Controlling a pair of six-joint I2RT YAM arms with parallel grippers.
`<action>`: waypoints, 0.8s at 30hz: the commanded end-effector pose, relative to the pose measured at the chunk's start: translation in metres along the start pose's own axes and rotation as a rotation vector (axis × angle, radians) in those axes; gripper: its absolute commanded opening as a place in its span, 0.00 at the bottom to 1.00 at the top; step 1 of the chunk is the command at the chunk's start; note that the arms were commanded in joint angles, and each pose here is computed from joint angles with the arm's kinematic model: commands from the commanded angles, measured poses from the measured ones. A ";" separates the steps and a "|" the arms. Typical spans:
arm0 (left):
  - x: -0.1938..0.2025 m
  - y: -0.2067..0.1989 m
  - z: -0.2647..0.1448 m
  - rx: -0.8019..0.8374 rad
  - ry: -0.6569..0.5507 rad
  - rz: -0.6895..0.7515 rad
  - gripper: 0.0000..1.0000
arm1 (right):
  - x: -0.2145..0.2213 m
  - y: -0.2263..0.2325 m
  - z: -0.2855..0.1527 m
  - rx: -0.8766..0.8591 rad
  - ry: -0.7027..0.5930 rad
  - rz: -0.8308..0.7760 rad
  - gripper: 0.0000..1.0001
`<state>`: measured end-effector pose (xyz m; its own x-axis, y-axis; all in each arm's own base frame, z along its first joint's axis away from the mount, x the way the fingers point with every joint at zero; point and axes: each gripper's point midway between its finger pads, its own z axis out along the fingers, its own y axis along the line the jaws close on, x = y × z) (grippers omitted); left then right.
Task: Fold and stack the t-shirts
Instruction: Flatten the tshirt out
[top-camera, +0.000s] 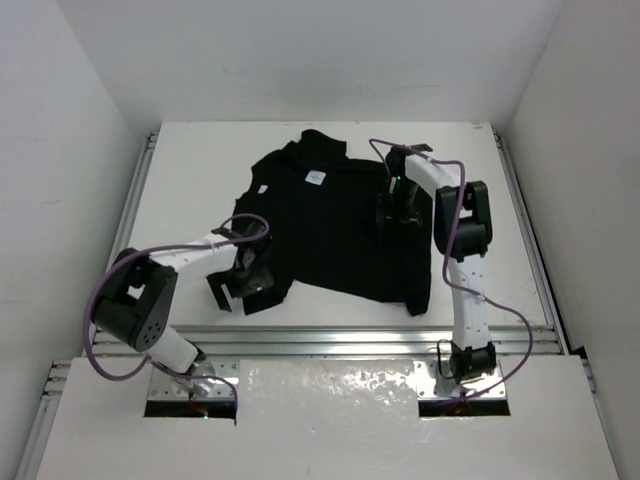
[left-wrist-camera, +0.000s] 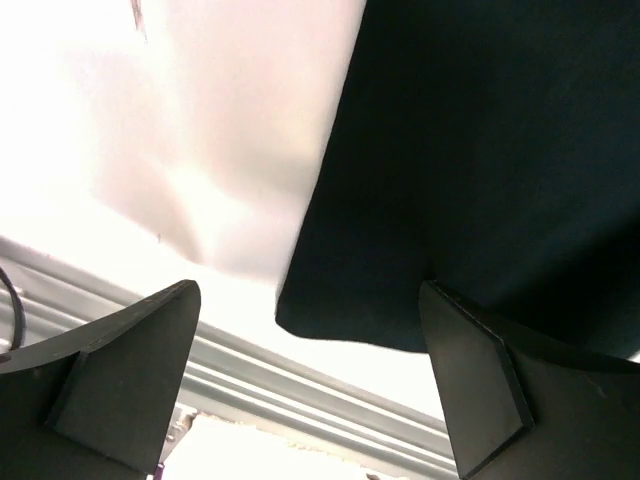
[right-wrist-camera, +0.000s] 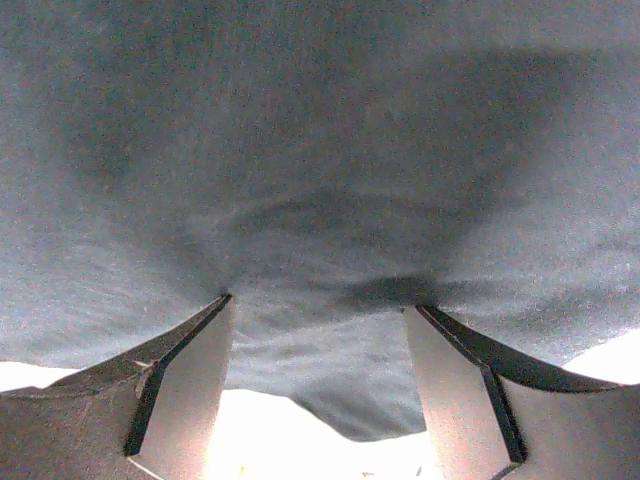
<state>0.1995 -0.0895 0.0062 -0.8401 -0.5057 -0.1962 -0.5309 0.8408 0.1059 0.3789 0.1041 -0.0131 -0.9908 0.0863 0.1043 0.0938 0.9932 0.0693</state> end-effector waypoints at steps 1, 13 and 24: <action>0.023 0.004 -0.004 0.022 0.015 -0.042 0.90 | -0.031 -0.014 0.040 0.014 0.028 -0.095 0.71; 0.106 0.019 -0.004 -0.025 0.119 0.090 0.88 | -0.081 0.032 0.018 -0.230 -0.104 -0.209 0.96; 0.006 -0.030 -0.097 0.010 -0.203 0.109 0.91 | -0.065 -0.025 -0.155 -0.360 -0.549 0.070 0.98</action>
<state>0.1722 -0.1444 0.0646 -0.8629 -0.4256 -0.2725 -0.4627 0.8822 0.0876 0.4319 0.1158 0.0622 -0.9808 0.0856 -0.1753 0.0129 0.9251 0.3795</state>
